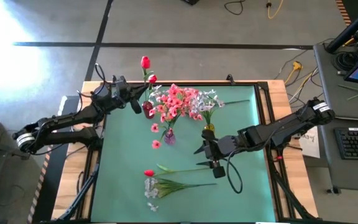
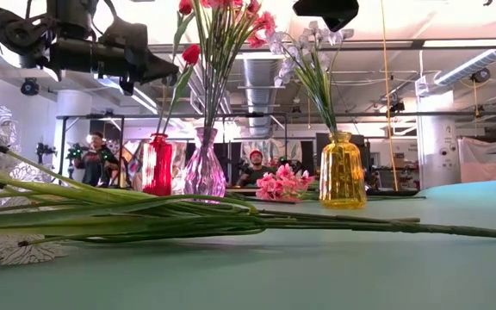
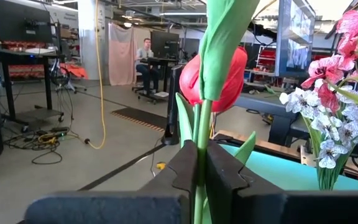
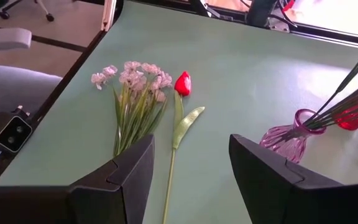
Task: Sort flowers into vase by color
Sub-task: Put the right red flower into the red vase
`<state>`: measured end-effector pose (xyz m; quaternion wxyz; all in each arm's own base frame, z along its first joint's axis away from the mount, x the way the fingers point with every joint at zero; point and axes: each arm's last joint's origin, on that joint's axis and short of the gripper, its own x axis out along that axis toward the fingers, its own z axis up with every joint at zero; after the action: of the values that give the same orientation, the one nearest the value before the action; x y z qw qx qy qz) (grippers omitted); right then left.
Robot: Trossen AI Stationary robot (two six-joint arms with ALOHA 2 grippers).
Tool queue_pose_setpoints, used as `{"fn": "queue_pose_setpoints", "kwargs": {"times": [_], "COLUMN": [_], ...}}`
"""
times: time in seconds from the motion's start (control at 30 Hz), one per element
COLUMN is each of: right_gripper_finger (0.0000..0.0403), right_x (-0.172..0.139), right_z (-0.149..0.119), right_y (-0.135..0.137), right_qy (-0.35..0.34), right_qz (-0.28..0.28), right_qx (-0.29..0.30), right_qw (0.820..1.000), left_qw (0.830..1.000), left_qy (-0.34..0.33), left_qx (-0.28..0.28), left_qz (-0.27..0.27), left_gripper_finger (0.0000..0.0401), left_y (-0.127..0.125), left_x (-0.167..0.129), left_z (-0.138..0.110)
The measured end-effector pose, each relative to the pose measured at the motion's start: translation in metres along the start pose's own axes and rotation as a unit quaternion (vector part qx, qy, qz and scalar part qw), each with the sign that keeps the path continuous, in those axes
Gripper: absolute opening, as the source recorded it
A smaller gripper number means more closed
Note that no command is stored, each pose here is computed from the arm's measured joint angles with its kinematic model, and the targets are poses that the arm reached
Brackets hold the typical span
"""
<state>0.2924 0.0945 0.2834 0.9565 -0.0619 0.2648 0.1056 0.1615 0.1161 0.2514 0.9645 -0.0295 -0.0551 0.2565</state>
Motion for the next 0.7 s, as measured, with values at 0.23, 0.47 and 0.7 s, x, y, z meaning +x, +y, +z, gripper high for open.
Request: {"fn": "queue_pose_setpoints", "kwargs": {"times": [0.23,0.47,0.7], "right_gripper_finger": [0.0201,0.0201,0.0201], "right_x": [0.0,0.0001,0.0001], "right_z": [0.0011,0.001,0.001], "right_y": [0.0,0.0,0.0], "right_qy": [-0.006,-0.005,-0.005], "right_qz": [0.0,0.0,0.0], "right_qx": [0.0,0.001,0.006], "right_qw": [1.0,1.0,1.0], "left_qw": [1.0,1.0,1.0], "left_qy": [-0.004,-0.004,0.005], "left_qx": [-0.005,-0.009,-0.019], "left_qz": [0.0,0.0,0.001], "left_gripper_finger": [0.0038,0.0068,0.0079], "left_y": [-0.0002,-0.0003,-0.0005], "left_x": [-0.001,-0.0011,-0.0031], "left_z": [0.0014,0.0015,0.0013]}}
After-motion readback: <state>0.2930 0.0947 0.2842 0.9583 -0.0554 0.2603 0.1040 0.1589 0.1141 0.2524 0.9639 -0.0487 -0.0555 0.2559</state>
